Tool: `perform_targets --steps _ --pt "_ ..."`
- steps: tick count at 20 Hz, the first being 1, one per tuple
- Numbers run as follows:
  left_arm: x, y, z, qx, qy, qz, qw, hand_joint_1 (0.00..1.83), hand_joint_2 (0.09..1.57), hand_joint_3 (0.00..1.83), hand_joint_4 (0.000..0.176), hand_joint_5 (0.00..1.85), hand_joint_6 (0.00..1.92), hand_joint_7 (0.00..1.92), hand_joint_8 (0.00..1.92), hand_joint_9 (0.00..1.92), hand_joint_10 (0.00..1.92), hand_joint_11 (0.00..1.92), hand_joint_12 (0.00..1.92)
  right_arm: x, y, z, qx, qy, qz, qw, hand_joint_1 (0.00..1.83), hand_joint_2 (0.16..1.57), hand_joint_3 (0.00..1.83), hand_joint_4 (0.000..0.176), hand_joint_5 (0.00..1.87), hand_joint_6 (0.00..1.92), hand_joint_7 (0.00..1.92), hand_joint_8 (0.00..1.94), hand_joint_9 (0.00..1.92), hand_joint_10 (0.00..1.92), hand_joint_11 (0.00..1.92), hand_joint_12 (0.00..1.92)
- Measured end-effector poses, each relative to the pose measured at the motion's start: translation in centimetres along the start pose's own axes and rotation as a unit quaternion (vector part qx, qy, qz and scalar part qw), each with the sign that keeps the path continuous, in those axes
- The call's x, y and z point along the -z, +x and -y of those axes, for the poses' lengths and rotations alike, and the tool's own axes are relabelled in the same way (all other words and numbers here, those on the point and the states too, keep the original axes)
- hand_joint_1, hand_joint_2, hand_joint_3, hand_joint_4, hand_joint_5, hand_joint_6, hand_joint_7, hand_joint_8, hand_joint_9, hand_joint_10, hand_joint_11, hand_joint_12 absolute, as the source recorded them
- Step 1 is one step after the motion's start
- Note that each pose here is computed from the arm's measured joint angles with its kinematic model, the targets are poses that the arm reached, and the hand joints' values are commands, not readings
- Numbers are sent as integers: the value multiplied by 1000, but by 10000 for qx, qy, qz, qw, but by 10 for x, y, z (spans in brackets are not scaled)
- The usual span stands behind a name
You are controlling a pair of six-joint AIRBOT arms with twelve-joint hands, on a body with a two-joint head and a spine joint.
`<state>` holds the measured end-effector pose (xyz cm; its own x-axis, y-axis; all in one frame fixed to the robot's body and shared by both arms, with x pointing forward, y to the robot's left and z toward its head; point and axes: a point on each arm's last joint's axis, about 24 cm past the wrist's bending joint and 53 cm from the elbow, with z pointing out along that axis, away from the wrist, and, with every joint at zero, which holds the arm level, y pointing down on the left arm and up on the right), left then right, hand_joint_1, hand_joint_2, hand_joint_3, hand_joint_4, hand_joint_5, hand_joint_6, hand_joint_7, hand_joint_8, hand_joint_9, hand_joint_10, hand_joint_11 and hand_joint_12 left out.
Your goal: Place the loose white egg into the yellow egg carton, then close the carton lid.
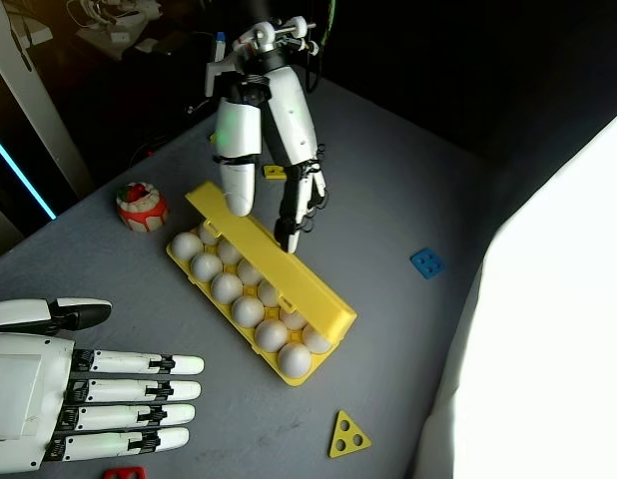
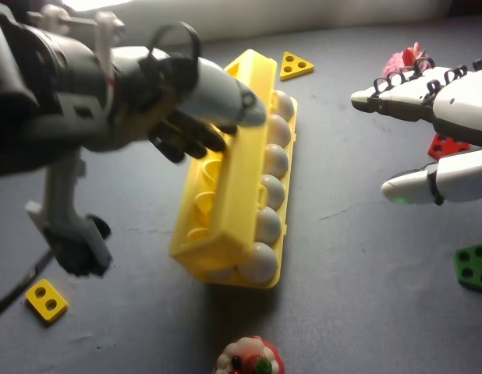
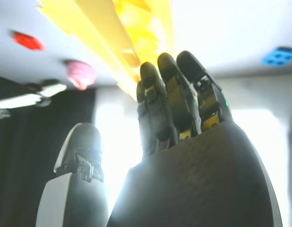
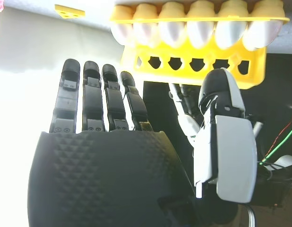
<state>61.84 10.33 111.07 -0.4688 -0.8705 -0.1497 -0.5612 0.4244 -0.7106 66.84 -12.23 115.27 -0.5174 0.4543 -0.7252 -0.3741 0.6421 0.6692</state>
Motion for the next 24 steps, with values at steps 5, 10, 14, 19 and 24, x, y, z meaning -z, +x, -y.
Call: perform_targets --steps 5,10,14,19,24 --pt "-2 30 -23 -275 -182 -282 9991 290 1336 1 0 466 7 564 6 393 246 0 1249 0 0 0 11 -1 -1 10000 374 1096 2 0 75 2 89 1 99 4 0 146" --pt "-8 53 -34 -563 -202 -495 9970 317 1331 0 0 458 2 551 3 396 250 0 1331 -1 1 -1 7 -9 -10 10000 361 1099 0 0 83 3 101 3 109 6 0 227" --pt "-10 58 -33 -639 -140 -557 9963 272 1337 2 0 466 4 561 6 393 252 0 1231 -1 1 -1 11 -13 -8 10000 358 1101 1 0 91 4 105 2 116 8 0 154" --pt "-10 54 -21 -919 -27 -548 9943 292 1333 0 0 457 4 560 2 401 250 0 1248 -1 2 0 26 -9 -12 10000 369 1097 0 0 97 9 117 4 125 8 0 257" --pt "-5 43 16 -1449 406 -457 9876 301 1334 1 0 455 4 562 2 389 250 0 1237 -1 2 0 45 -1 -17 10000 366 1096 0 0 98 5 116 4 126 7 0 336"
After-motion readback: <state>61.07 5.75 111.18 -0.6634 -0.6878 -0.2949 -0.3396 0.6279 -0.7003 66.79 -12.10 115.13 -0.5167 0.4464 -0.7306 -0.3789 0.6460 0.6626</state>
